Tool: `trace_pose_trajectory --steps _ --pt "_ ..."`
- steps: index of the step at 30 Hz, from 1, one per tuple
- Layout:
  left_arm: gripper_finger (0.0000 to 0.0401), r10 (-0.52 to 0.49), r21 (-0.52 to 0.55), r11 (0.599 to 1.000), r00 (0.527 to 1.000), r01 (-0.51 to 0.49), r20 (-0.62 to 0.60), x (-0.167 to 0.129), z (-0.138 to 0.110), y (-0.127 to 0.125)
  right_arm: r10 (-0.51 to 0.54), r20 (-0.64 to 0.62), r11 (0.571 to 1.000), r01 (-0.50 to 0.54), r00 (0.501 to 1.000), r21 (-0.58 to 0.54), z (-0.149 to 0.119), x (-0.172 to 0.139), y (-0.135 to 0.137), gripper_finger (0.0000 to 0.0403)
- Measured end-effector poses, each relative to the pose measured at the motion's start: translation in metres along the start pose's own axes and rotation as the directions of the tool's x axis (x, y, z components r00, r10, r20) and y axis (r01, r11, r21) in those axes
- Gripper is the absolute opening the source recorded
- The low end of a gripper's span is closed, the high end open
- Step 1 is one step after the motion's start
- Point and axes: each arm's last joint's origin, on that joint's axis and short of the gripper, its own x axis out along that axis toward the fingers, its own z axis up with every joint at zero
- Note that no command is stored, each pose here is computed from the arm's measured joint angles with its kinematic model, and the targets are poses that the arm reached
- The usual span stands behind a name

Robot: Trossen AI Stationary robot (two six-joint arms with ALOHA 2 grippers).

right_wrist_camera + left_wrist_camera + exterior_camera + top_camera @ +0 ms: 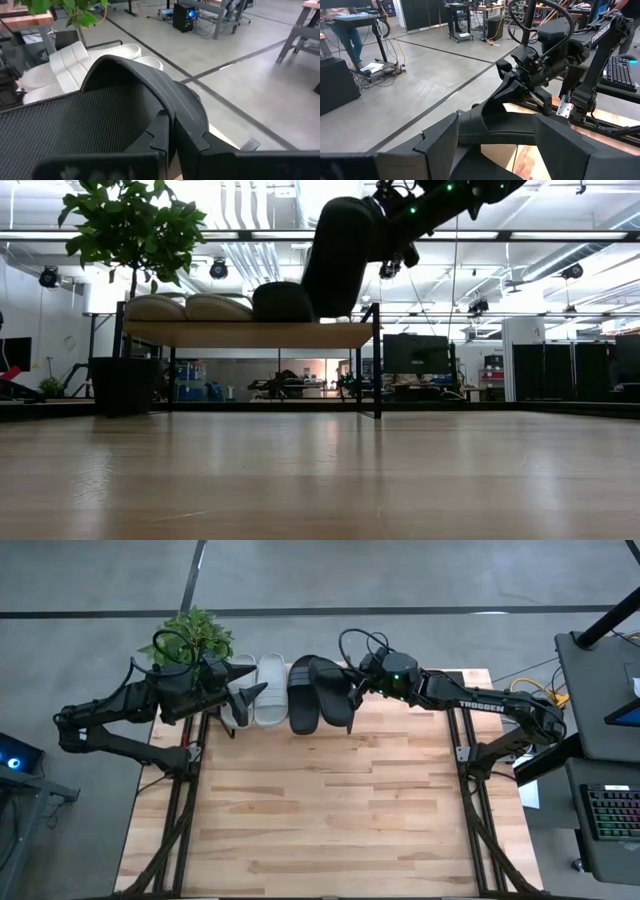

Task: Pick and place slides into the shelf
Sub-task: Adjust the right black slipper on the shelf

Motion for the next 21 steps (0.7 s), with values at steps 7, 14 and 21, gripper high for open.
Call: trace_pose_trajectory --steps 7,14,21 --pt "0.0238 0.0 0.0 1.0 1.0 0.0 0.0 0.0 0.0 0.0 -0.048 -0.02 0.999 0.048 0.999 0.0 -0.007 0.004 -0.014 0.0011" --pt "0.0238 0.0 0.0 1.0 1.0 0.0 0.0 0.0 0.0 0.0 -0.015 -0.063 1.0 0.016 0.998 0.015 -0.02 0.02 -0.013 0.0011" --pt "0.0238 0.0 0.0 1.0 1.0 0.0 0.0 0.0 0.0 0.0 0.003 -0.099 1.0 -0.001 0.995 0.018 -0.03 0.03 -0.01 0.0011"
